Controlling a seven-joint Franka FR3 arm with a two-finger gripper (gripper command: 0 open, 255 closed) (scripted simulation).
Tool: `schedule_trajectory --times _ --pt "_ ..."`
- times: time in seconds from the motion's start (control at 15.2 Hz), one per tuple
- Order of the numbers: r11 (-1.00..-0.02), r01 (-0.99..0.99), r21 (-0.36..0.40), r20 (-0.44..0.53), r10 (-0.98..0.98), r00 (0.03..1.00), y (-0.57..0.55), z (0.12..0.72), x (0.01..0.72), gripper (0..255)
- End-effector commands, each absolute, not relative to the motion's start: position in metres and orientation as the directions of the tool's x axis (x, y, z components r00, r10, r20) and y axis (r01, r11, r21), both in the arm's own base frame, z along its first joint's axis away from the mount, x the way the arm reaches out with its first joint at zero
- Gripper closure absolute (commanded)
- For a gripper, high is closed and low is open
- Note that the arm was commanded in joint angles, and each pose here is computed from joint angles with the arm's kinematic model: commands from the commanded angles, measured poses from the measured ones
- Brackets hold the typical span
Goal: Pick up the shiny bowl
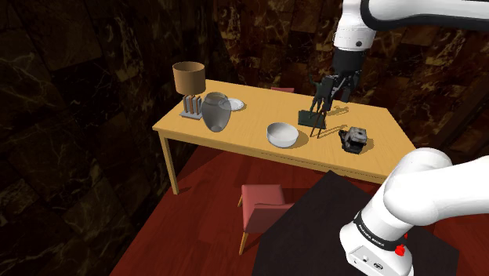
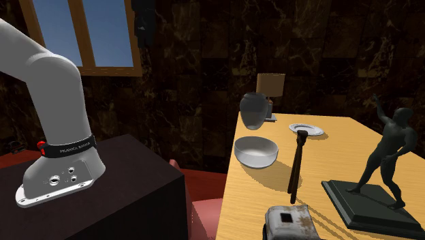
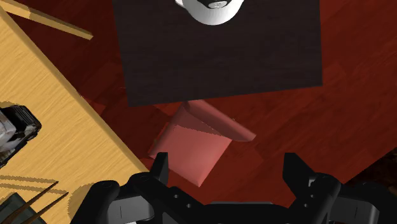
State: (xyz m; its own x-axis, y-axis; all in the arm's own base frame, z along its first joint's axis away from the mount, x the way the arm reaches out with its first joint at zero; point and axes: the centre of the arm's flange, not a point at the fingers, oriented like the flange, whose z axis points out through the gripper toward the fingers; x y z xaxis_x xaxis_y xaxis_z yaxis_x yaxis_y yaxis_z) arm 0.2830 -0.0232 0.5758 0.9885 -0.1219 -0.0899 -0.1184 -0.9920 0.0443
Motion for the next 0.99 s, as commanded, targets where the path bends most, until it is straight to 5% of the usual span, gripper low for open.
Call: schedule_trajectory --times 0.0,0.92 --pt "-0.992 -0.118 0.044 -0.090 -0.122 0.988 -0.023 0.576 0.283 0" --pt "-0.996 -0.072 0.045 -0.052 -0.074 0.996 -0.092 0.441 0.382 0"
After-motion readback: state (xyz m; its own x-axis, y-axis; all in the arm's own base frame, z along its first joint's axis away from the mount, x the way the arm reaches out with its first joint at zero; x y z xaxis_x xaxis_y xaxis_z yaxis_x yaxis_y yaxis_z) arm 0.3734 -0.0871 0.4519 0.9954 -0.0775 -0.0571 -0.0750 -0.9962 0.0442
